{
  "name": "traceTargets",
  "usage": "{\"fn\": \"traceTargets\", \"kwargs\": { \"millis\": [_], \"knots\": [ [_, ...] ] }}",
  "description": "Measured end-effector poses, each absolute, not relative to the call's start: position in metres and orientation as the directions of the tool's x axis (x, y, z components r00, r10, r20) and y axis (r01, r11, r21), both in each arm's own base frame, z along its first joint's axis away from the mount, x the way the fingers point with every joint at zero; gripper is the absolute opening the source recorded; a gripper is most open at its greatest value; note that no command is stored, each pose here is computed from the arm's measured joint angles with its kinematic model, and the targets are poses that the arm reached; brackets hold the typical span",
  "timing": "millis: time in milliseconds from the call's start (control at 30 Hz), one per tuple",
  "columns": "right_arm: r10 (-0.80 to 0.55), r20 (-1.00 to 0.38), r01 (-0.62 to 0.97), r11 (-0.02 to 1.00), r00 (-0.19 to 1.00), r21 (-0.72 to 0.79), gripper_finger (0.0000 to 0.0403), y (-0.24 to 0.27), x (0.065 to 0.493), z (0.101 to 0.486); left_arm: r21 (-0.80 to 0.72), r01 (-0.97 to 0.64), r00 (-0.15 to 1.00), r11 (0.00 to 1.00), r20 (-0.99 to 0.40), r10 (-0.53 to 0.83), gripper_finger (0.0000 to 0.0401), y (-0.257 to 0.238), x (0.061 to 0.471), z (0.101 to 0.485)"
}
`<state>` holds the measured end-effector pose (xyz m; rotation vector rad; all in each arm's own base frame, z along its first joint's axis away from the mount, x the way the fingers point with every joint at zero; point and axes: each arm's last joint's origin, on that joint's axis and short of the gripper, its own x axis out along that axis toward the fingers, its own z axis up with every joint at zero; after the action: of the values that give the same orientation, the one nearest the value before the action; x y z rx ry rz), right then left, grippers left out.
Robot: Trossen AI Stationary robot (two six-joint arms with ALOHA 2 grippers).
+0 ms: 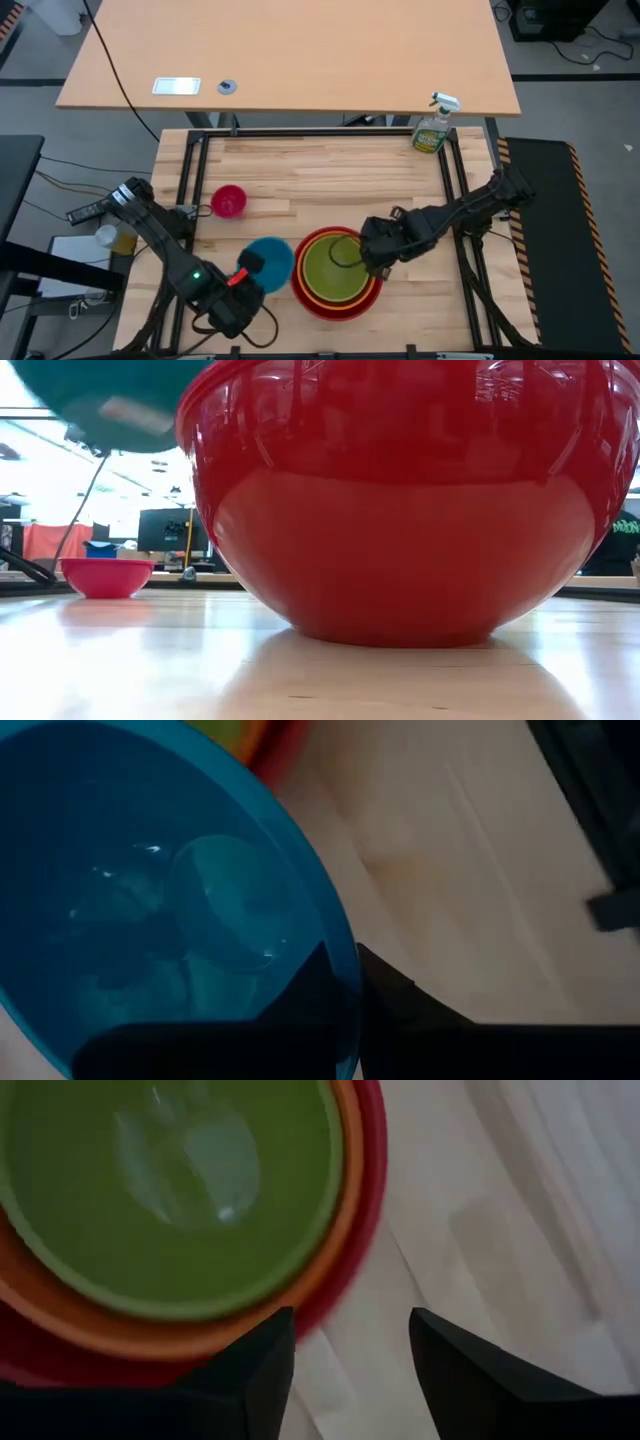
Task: Nest bowls inside each other
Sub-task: Stack the blue bowl on the green bowl
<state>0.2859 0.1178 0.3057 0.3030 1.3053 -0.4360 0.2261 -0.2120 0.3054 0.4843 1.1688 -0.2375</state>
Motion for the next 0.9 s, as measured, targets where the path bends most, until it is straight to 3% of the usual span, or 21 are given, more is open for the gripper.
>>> {"fn": "traceTargets", "kwargs": {
  "millis": [167, 333, 567, 700, 900],
  "knots": [
    [-0.18, -0.971, 0.455, 0.886, 0.155, -0.091, 0.0179, 0.126, 0.275, 0.306, 0.414, 0.553, 0.486, 0.723, -0.865, 0.123, 0.0016, -0.208, 0.236, 0.318],
    [-0.187, -0.968, 0.442, 0.892, 0.169, -0.095, 0.0159, 0.131, 0.269, 0.309, 0.472, 0.643, 0.565, 0.602, -0.824, 0.043, 0.0016, -0.207, 0.263, 0.318],
    [-0.153, -0.97, 0.446, 0.893, 0.187, -0.055, 0.0141, 0.131, 0.256, 0.321, 0.535, 0.763, 0.585, 0.363, -0.81, -0.034, 0.0016, -0.204, 0.312, 0.291],
    [-0.18, -0.96, 0.449, 0.891, 0.215, -0.066, 0.0132, 0.131, 0.254, 0.324, 0.479, 0.811, 0.534, 0.337, -0.84, -0.093, 0.0016, -0.188, 0.339, 0.272],
    [-0.199, -0.949, 0.444, 0.893, 0.246, -0.072, 0.013, 0.133, 0.255, 0.325, 0.351, 0.852, 0.443, 0.389, -0.879, -0.178, 0.0016, -0.16, 0.364, 0.25]
  ]
}}
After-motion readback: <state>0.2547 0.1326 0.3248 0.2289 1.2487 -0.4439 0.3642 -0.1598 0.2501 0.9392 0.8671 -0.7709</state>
